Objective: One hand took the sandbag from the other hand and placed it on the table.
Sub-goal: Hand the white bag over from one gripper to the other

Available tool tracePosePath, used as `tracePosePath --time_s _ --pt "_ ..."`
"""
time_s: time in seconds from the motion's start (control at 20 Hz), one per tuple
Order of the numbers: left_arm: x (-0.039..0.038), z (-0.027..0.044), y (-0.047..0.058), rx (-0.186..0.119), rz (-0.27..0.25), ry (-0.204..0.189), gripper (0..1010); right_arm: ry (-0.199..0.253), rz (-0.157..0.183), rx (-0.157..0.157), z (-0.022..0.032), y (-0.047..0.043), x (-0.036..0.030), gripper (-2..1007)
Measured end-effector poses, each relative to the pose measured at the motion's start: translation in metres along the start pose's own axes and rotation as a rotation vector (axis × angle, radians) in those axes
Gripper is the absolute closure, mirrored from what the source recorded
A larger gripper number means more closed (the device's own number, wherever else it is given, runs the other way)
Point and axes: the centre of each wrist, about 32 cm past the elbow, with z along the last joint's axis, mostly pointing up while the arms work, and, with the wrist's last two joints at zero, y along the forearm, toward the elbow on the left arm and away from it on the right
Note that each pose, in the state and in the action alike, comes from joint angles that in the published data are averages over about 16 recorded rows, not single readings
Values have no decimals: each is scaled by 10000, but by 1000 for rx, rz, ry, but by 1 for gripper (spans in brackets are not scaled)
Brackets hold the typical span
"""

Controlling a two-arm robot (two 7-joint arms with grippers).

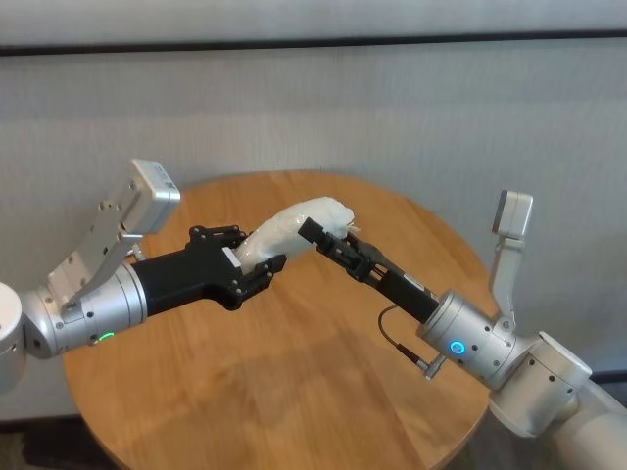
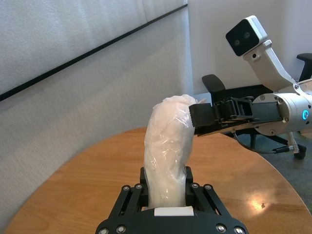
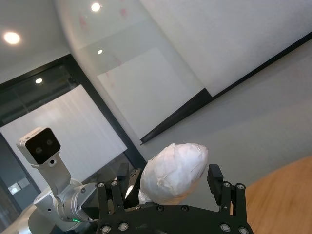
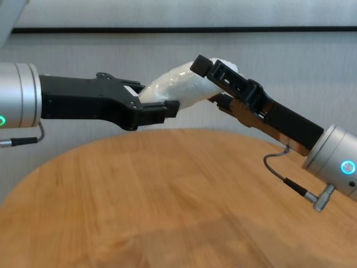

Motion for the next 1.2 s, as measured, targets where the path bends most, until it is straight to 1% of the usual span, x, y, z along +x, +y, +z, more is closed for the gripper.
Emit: tracePosePath --time_s 0.3,0.5,0.85,1.0,1.2 --pt "0 0 0 0 0 0 601 -1 -1 1 2 -3 0 86" --pt "0 0 0 0 0 0 601 -2 -1 2 3 -6 -1 172" --pt "0 0 0 0 0 0 601 -2 -1 3 4 -9 -1 351" --pt "0 0 0 0 0 0 601 -2 -2 3 5 -10 -1 403" --pt "0 0 0 0 0 0 602 -3 -2 3 6 -11 -1 446"
